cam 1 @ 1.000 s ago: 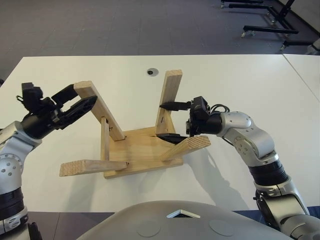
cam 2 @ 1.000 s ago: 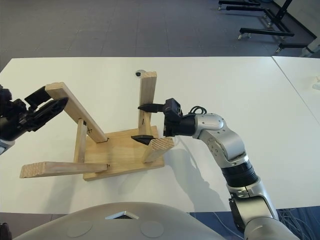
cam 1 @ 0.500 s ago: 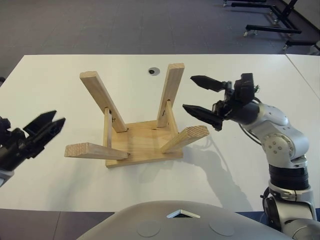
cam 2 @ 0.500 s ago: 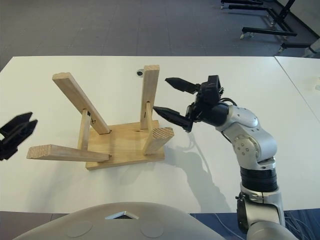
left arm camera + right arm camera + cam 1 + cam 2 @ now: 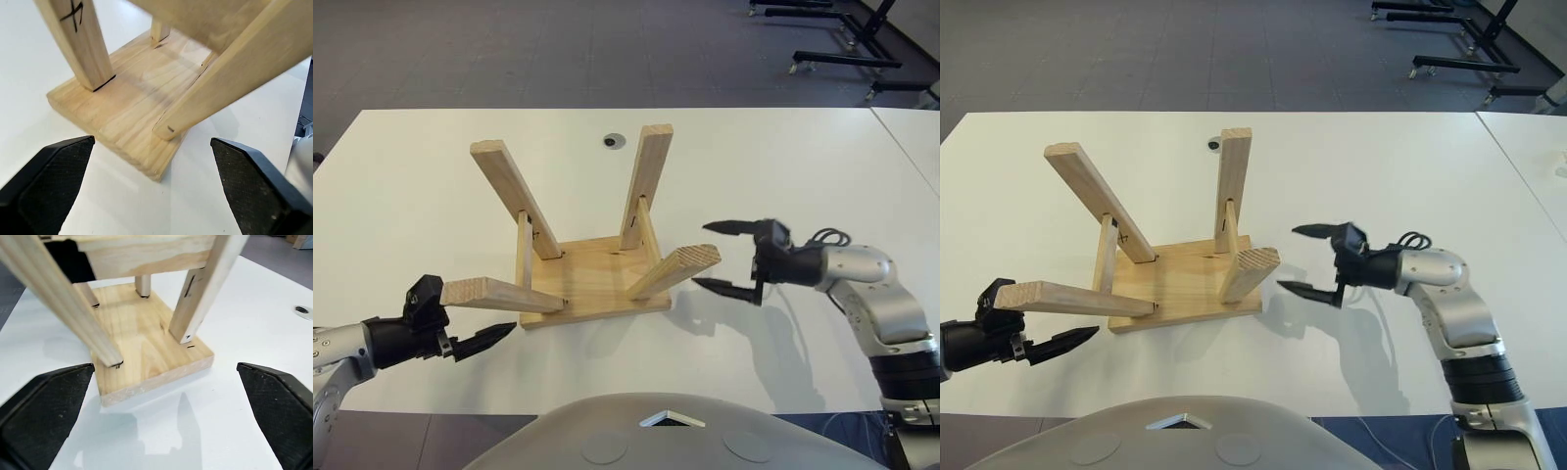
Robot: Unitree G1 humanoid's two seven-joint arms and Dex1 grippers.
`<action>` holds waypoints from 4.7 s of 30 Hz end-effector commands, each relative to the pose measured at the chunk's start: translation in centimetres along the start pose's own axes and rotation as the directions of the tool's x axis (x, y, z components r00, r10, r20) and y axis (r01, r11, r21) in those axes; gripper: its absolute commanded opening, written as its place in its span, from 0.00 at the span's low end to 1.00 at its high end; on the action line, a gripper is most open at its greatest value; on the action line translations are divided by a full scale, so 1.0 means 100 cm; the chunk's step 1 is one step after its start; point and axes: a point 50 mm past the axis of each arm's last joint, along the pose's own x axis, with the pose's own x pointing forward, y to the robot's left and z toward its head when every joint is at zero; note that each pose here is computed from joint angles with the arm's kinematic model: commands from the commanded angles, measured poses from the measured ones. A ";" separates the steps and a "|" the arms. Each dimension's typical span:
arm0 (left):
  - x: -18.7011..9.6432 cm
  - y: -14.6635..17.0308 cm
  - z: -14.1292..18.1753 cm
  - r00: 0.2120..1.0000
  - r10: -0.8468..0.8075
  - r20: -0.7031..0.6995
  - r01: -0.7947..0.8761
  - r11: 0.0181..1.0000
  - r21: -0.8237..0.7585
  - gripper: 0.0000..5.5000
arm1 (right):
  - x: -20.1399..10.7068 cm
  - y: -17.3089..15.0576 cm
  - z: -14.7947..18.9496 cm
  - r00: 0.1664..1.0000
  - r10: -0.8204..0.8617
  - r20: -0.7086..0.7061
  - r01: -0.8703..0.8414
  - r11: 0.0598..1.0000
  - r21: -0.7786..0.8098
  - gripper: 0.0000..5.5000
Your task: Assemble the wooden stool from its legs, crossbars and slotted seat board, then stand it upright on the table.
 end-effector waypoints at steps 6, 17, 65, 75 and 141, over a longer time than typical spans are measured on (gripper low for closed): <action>0.034 -0.009 0.003 0.995 -0.093 -0.029 0.094 0.995 0.020 0.79 | 0.030 0.016 0.000 0.992 0.125 0.005 -0.125 0.991 -0.054 0.98; 0.058 -0.015 -0.024 0.994 -0.085 -0.075 0.085 0.996 -0.005 0.79 | 0.021 0.018 -0.009 0.977 0.213 -0.002 -0.213 0.977 -0.018 0.98; 0.048 0.008 0.015 0.954 0.084 0.287 -0.101 0.994 0.047 0.79 | 0.023 0.026 -0.003 0.972 -0.236 -0.008 0.236 0.972 -0.005 0.98; 0.043 0.025 0.025 0.976 0.023 0.215 -0.043 0.995 0.089 0.79 | 0.053 0.041 0.005 0.990 -0.105 0.098 0.099 0.993 0.059 0.98; 0.072 0.031 0.000 0.985 -0.022 0.173 0.002 0.994 0.112 0.71 | 0.050 -0.016 0.049 0.950 0.038 0.311 -0.007 0.995 -0.101 0.87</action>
